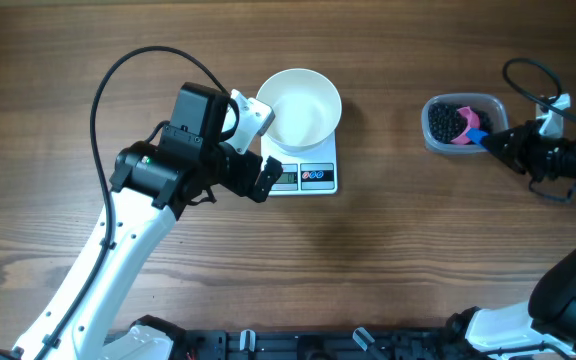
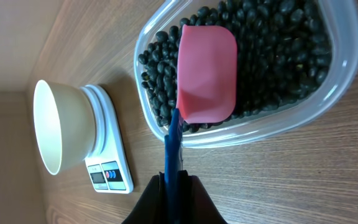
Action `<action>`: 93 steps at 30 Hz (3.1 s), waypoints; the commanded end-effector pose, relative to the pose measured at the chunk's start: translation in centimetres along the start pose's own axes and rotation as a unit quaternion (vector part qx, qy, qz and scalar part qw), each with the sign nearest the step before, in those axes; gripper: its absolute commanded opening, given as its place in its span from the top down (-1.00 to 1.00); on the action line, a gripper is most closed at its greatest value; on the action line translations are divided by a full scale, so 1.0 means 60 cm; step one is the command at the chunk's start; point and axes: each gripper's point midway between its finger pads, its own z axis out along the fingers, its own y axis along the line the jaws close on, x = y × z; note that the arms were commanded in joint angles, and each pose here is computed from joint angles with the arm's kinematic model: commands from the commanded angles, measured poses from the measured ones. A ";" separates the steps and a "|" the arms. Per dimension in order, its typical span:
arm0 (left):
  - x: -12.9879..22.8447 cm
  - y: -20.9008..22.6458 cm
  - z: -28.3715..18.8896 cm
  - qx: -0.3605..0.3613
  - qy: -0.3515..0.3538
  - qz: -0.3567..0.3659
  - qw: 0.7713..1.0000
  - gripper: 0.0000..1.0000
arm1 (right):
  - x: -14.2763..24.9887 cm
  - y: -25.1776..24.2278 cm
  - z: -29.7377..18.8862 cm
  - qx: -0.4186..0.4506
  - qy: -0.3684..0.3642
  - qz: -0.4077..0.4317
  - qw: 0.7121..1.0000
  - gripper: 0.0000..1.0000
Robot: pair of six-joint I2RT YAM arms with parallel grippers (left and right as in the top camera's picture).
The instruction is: Scoop item into bowl and weigh 150g on scale
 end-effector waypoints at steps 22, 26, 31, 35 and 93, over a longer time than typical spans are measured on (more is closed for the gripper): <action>-0.011 -0.008 -0.008 0.008 -0.011 0.013 1.000 -1.00 | 0.005 0.016 0.016 -0.082 0.014 0.025 0.996 0.91; -0.011 -0.008 -0.008 0.008 -0.011 0.013 1.000 -1.00 | 0.003 0.016 0.016 -0.081 0.013 0.025 0.996 0.91; -0.011 -0.008 -0.007 0.008 -0.011 0.012 1.000 -1.00 | 0.001 0.009 0.010 -0.080 0.007 0.031 0.996 0.91; -0.011 -0.008 -0.008 0.008 -0.011 0.013 1.000 -1.00 | -0.004 -0.001 0.002 -0.078 -0.001 0.038 0.996 0.91; -0.011 -0.008 -0.008 0.008 -0.011 0.013 1.000 -1.00 | -0.042 0.086 -0.125 -0.361 -0.059 0.135 0.921 0.91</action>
